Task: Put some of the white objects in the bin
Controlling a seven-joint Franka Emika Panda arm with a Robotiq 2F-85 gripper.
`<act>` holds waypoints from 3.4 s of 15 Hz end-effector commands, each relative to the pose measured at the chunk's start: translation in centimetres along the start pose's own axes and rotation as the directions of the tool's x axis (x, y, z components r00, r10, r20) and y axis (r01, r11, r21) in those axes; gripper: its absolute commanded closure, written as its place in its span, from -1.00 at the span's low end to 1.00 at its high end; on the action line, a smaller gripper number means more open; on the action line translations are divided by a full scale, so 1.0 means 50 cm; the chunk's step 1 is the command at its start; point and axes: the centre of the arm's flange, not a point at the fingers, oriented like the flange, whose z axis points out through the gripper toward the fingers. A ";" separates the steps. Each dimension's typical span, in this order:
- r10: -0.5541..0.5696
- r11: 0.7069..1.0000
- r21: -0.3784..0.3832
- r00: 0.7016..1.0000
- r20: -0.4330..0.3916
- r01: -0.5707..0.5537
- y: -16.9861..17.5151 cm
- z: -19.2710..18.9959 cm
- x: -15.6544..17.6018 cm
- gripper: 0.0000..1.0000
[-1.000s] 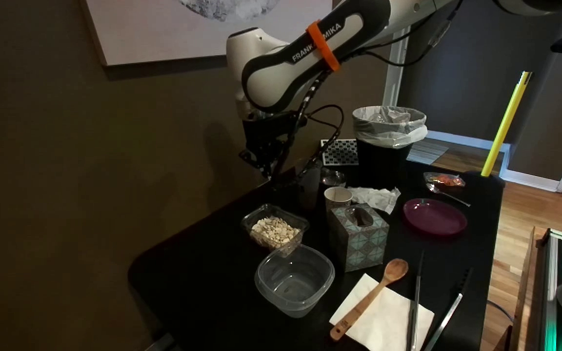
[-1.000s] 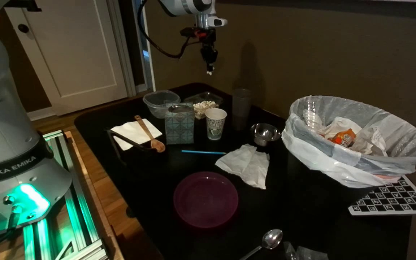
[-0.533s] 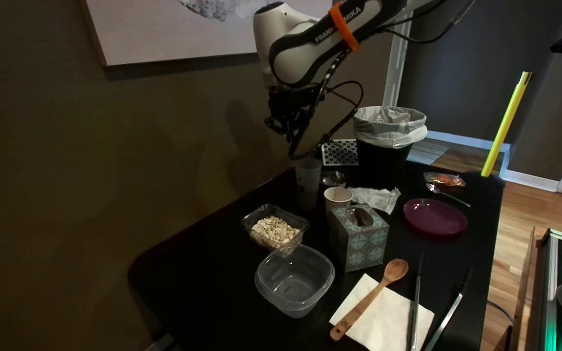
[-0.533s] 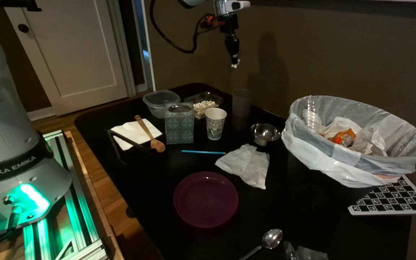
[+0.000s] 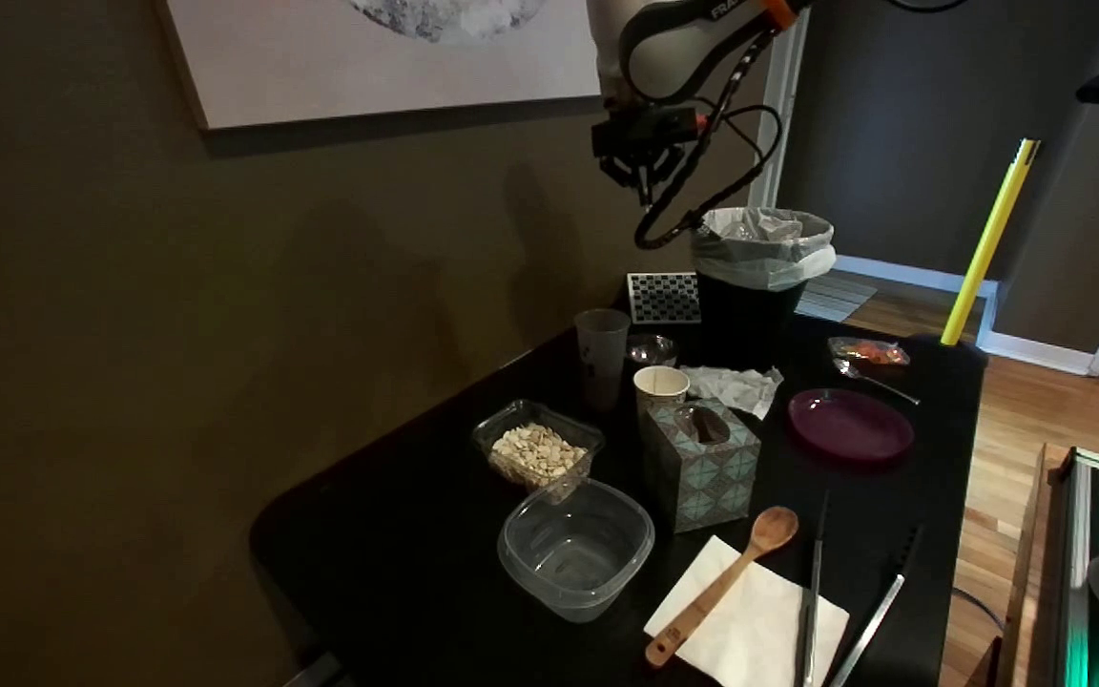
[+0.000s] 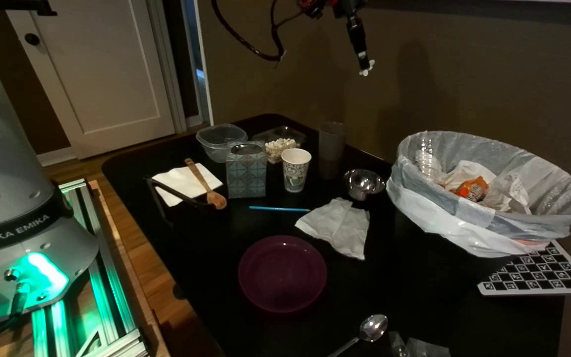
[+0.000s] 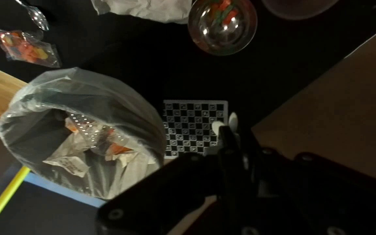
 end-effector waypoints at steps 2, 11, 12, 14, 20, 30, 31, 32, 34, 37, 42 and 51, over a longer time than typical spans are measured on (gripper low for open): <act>0.085 0.996 -0.028 0.996 -0.013 -0.085 0.047 0.016 0.030 0.83; 0.216 0.973 -0.073 0.976 -0.023 -0.217 0.101 0.051 0.086 0.96; 0.262 0.961 -0.082 0.965 -0.032 -0.263 0.127 0.059 0.116 0.96; 0.353 0.930 -0.093 0.935 -0.038 -0.355 0.177 0.075 0.176 0.96; 0.469 0.874 -0.135 0.883 -0.021 -0.467 0.292 0.154 0.291 0.96; 0.528 0.847 -0.128 0.842 0.107 -0.515 0.330 0.271 0.352 0.96; 0.530 0.846 -0.129 0.841 0.109 -0.517 0.334 0.274 0.362 0.96; 0.534 0.844 -0.129 0.839 0.108 -0.521 0.338 0.278 0.368 0.96; 0.548 0.835 -0.133 0.829 0.108 -0.535 0.346 0.286 0.384 0.71; 0.561 0.826 -0.129 0.821 0.103 -0.548 0.353 0.291 0.396 0.04; 0.557 0.830 -0.121 0.825 0.101 -0.545 0.353 0.270 0.405 -0.70; 0.236 0.968 -0.156 0.925 0.297 -0.197 0.357 0.034 0.369 -1.00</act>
